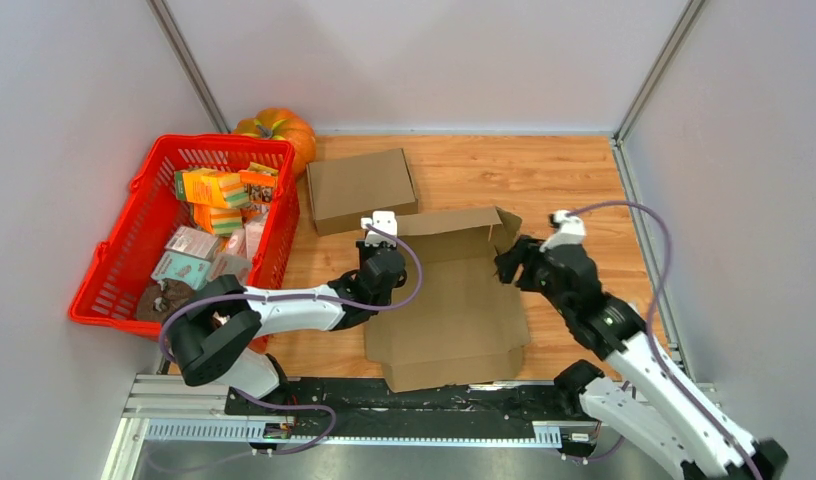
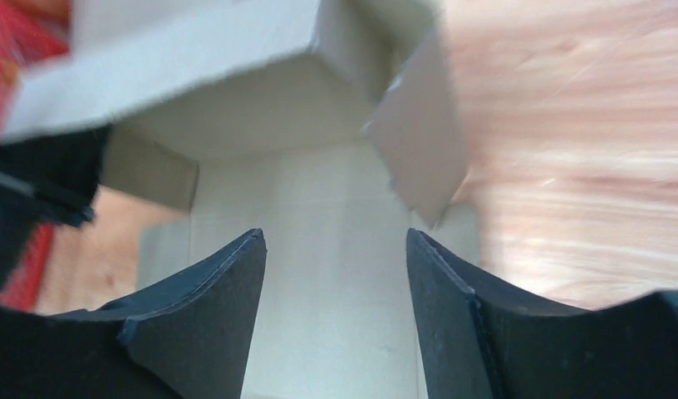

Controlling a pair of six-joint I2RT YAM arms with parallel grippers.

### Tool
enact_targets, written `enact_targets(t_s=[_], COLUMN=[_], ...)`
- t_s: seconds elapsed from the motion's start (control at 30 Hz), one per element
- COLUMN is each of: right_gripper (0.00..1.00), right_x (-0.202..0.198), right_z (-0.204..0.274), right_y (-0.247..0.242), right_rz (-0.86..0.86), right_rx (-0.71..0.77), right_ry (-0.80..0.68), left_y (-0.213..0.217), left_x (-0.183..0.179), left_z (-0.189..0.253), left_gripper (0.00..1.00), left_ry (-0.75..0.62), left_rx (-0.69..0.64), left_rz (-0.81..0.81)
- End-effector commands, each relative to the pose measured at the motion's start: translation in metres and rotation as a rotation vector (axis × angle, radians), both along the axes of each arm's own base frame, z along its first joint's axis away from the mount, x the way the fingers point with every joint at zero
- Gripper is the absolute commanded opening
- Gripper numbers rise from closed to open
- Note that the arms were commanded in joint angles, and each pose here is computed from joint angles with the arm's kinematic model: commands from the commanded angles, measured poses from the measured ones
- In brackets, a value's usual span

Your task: Fold the paper box

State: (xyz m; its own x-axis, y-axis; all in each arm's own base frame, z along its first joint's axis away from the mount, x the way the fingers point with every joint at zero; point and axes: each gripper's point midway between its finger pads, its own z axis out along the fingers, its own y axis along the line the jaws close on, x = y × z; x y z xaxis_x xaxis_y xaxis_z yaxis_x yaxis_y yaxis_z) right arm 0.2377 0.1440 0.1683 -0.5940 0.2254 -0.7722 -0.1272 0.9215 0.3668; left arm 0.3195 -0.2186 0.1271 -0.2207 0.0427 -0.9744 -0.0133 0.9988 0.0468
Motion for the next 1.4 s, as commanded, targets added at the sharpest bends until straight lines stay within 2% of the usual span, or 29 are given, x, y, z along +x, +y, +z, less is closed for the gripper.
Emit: enact_targets(t_s=[0.0,0.03,0.07,0.1,0.13,0.17,0.2,0.27,0.3,0.37,0.4,0.43,0.47,0.5,0.57,0.63,0.73,0.9,0.97,1.0,1.03,1.1,1.2,1.23,1.27,1.3,1.37], right_gripper=[0.66,0.66,0.71,0.76,0.85,0.94,1.00,1.00,1.00,1.00,1.00,1.00,1.00,1.00,0.97,0.98,1.00,0.98,0.97,0.96,0.90,0.82,0.70,0.62,0.59,0.50,0.50], right_x=[0.001,0.000,-0.005,-0.004,-0.001,0.013,0.021,0.038,0.049,0.070,0.078,0.083,0.092,0.095,0.099,0.098,0.104,0.085,0.088,0.089,0.093,0.102,0.115,0.119,0.124,0.127,0.133], right_z=[0.031,0.030,0.024,0.025,0.024,0.037,0.024,0.023,0.002,-0.002,-0.020,-0.021,-0.017,-0.024,-0.026,-0.030,-0.016,-0.015,-0.015,-0.015,-0.008,-0.006,-0.006,-0.002,-0.003,-0.008,-0.011], right_y=[-0.070,-0.083,-0.110,-0.115,-0.118,-0.102,-0.096,-0.089,-0.084,-0.069,-0.064,-0.058,-0.042,-0.036,-0.025,-0.016,-0.008,0.011,0.009,0.011,0.013,0.018,0.023,0.022,0.021,0.022,0.024], right_rz=[-0.350,-0.424,-0.542,-0.569,-0.508,-0.427,-0.357,-0.236,-0.171,0.020,0.093,0.149,0.242,0.285,0.371,0.455,0.492,0.627,0.594,0.586,0.582,0.518,0.415,0.366,0.303,0.290,0.223], right_rx=[0.003,0.003,-0.056,-0.049,-0.154,-0.122,-0.197,-0.321,-0.398,-0.493,-0.524,-0.516,-0.394,-0.335,-0.284,-0.292,-0.263,-0.197,-0.190,-0.168,-0.157,-0.083,-0.089,-0.078,-0.087,-0.098,-0.112], right_ry=[-0.180,-0.176,-0.160,-0.166,-0.189,-0.258,-0.243,-0.234,-0.153,-0.159,-0.111,-0.117,-0.163,-0.159,-0.221,-0.268,-0.408,-0.451,-0.468,-0.470,-0.504,-0.472,-0.483,-0.513,-0.511,-0.501,-0.505], left_y=[0.010,0.011,0.011,0.015,0.016,0.017,0.019,0.025,0.028,0.034,0.036,0.036,0.039,0.040,0.042,0.043,0.045,0.043,0.041,0.040,0.039,0.038,0.037,0.037,0.037,0.037,0.038], left_x=[-0.009,-0.009,-0.009,-0.008,-0.008,-0.007,-0.008,-0.005,-0.005,-0.003,-0.003,-0.003,-0.001,-0.001,0.000,0.000,0.000,0.000,0.000,0.001,0.001,0.002,0.002,0.001,0.001,0.001,0.001], left_z=[-0.028,-0.027,-0.028,-0.029,-0.027,-0.028,-0.028,-0.027,-0.029,-0.024,-0.025,-0.023,-0.024,-0.023,-0.023,-0.022,-0.021,-0.025,-0.028,-0.028,-0.028,-0.029,-0.028,-0.028,-0.028,-0.028,-0.027], left_gripper=[0.00,0.00,0.00,0.00,0.00,0.00,0.00,0.00,0.00,0.00,0.00,0.00,0.00,0.00,0.00,0.00,0.00,0.00,0.00,0.00,0.00,0.00,0.00,0.00,0.00,0.00,0.00], left_ry=[0.085,0.085,0.089,0.094,0.094,0.097,0.100,0.104,0.106,0.095,0.094,0.093,0.096,0.096,0.096,0.095,0.093,0.100,0.113,0.113,0.113,0.114,0.113,0.115,0.114,0.114,0.112], left_rx=[0.083,0.081,0.081,0.082,0.076,0.079,0.082,0.078,0.081,0.089,0.094,0.095,0.096,0.094,0.095,0.120,0.130,0.115,0.122,0.117,0.114,0.110,0.102,0.100,0.099,0.099,0.099], left_rz=[-0.043,-0.045,-0.047,-0.040,-0.040,-0.043,-0.046,-0.042,-0.038,-0.030,-0.029,-0.033,-0.025,-0.027,-0.025,-0.032,-0.032,-0.041,-0.046,-0.046,-0.045,-0.049,-0.048,-0.049,-0.050,-0.050,-0.045])
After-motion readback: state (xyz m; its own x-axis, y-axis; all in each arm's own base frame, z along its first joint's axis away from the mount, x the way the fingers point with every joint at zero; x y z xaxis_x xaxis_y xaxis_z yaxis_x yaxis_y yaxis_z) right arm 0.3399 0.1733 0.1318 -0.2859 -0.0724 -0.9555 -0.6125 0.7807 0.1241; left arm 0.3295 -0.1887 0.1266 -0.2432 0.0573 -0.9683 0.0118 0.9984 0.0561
